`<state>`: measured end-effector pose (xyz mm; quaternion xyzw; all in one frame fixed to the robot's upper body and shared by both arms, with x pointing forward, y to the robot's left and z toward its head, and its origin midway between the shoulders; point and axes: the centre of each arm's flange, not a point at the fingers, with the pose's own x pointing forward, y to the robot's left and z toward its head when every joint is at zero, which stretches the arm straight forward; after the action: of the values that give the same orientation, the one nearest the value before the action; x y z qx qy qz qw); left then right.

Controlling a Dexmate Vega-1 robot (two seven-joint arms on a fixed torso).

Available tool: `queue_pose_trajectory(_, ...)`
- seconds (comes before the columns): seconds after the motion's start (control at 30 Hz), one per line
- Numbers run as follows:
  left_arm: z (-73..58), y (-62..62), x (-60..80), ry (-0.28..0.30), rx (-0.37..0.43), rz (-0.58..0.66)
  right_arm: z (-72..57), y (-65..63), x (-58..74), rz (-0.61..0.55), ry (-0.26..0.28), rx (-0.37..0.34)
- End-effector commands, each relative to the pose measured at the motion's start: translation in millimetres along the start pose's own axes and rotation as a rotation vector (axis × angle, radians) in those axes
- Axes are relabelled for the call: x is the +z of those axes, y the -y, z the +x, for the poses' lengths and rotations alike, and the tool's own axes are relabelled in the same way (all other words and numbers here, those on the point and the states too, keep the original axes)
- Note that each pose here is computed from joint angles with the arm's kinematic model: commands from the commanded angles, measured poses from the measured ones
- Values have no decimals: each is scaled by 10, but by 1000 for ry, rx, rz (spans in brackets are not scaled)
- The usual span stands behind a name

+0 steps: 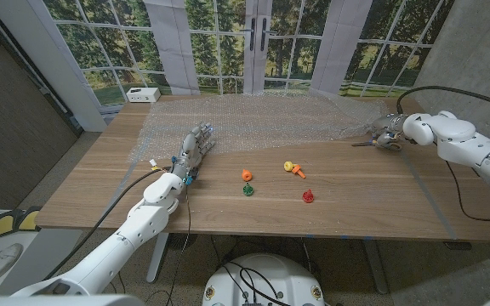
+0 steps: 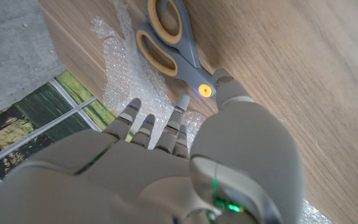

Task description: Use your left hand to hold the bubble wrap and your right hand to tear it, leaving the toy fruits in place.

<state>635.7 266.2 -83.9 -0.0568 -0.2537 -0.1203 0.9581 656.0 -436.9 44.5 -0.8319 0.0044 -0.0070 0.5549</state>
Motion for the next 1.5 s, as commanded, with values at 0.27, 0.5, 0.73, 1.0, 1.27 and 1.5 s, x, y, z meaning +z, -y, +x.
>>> queue_pose_trajectory(0.27,-55,38,-13,-2,2,-1,48,-38,-36,8,-14,17)
queue_pose_trajectory(0.5,-71,40,-16,-3,5,-2,82,-8,-5,0,-4,17)
queue_pose_trajectory(0.73,-83,35,-13,-3,8,-1,89,-10,-5,4,-2,17)
queue_pose_trajectory(1.0,-62,46,-8,-2,0,-2,74,-35,8,6,-3,15)
queue_pose_trajectory(1.27,-49,54,4,-2,-5,-2,58,-43,7,3,-9,-3)
queue_pose_trajectory(1.5,-52,40,13,0,-3,-1,76,-71,14,-3,-15,-1)
